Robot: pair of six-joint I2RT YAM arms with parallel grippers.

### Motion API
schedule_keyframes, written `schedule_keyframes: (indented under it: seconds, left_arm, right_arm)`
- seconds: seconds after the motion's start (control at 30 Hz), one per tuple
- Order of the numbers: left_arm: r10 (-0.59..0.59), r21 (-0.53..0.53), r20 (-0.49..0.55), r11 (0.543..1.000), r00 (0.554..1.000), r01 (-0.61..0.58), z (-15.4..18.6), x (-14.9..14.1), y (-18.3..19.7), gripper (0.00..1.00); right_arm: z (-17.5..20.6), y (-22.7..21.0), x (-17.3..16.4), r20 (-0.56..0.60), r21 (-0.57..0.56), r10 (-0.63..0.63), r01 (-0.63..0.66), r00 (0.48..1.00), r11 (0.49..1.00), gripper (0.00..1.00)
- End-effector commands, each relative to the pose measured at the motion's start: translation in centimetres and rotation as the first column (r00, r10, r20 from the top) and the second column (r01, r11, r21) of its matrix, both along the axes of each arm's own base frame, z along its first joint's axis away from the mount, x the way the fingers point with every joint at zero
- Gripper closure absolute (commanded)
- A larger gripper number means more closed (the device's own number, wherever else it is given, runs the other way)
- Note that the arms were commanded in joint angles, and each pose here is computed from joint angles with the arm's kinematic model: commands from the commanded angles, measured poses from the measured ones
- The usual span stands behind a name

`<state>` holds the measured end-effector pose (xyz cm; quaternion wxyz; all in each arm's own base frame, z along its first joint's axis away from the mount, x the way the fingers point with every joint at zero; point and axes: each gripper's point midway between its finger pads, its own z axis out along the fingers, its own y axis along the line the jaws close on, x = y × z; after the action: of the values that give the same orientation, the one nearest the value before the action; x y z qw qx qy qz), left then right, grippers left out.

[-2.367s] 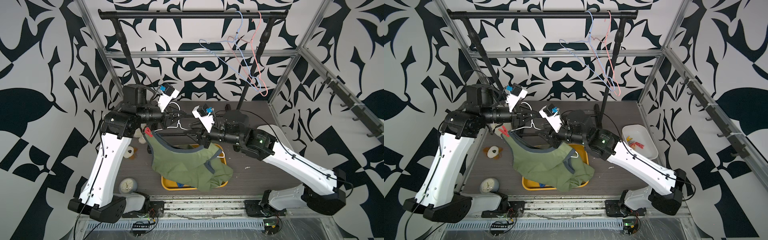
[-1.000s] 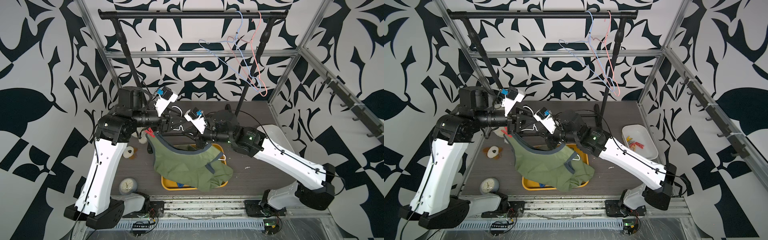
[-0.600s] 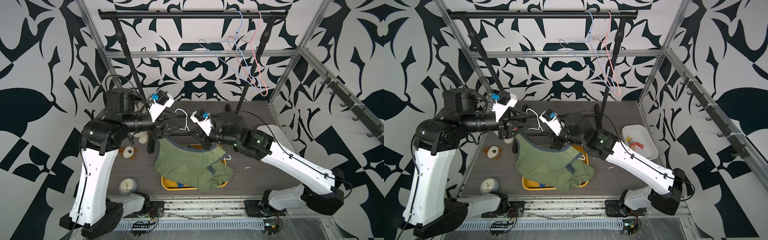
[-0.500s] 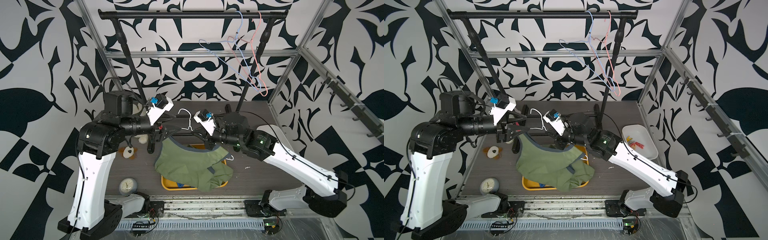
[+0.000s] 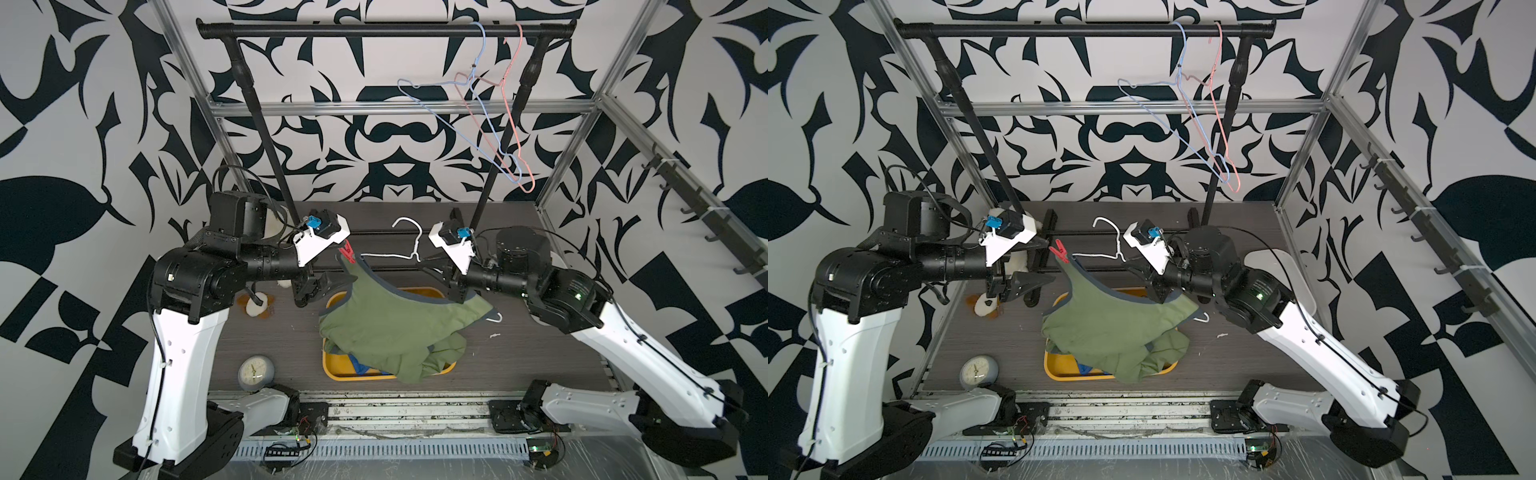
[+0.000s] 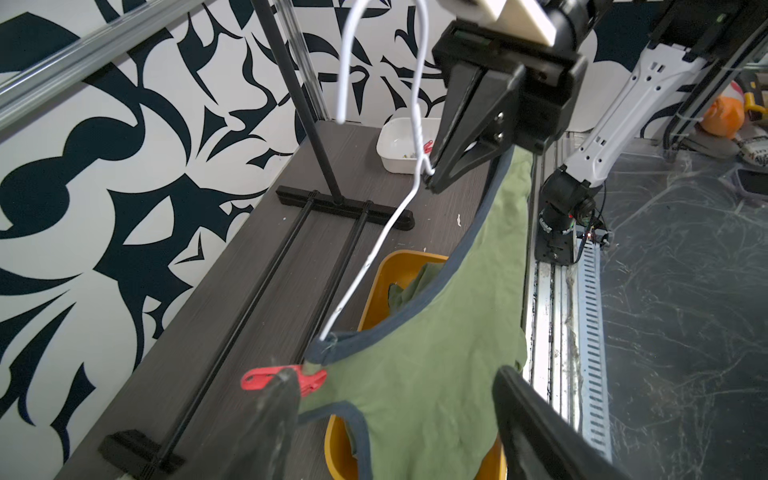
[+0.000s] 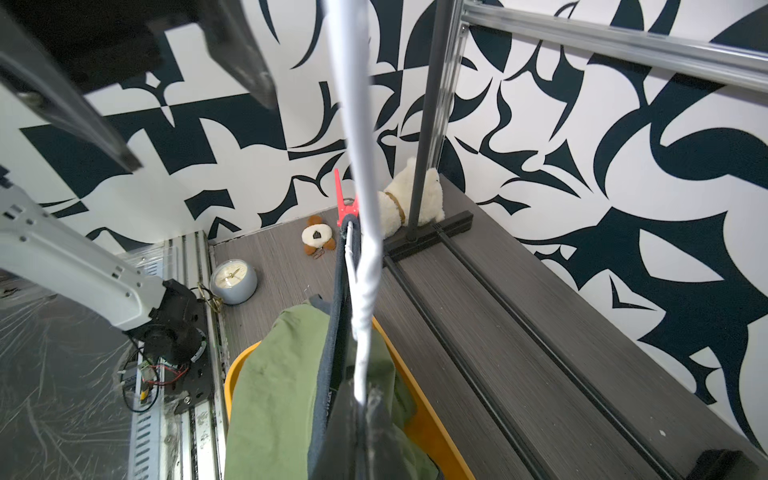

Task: Remove the clothespins securing tank tops to the hanger
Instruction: Remove the clothespin from the hanger.

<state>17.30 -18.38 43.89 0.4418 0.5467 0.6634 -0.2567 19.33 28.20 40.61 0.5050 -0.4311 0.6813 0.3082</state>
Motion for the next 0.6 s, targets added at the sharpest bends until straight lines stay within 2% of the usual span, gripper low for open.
schedule_keyframes:
  seconds: [0.0,0.23,0.3,0.57]
  left_arm:
    - [-0.055,-0.003,-0.002,0.998,0.998,0.055,-0.3,0.6,-0.8,0.19]
    - [-0.123,0.099,0.038,0.988,0.992,0.119,-1.6,1.6,-0.8,0.16]
    - [-0.118,0.123,0.051,0.986,0.992,0.112,-1.8,2.0,-0.6,0.11]
    - [-0.188,0.121,0.017,0.975,0.982,0.184,-2.4,0.6,-0.8,0.10]
  right_arm:
    - [1.9,-1.5,-1.8,0.080,0.018,0.035,-0.037,0.996,0.999,1.00]
    - [2.2,-2.2,-3.4,0.080,0.001,0.084,-0.085,0.993,0.996,1.00]
    - [2.1,-2.4,-3.3,0.083,-0.008,0.080,-0.080,0.993,0.997,1.00]
    - [2.7,-3.6,-3.9,0.112,-0.029,0.070,-0.068,0.991,0.997,1.00]
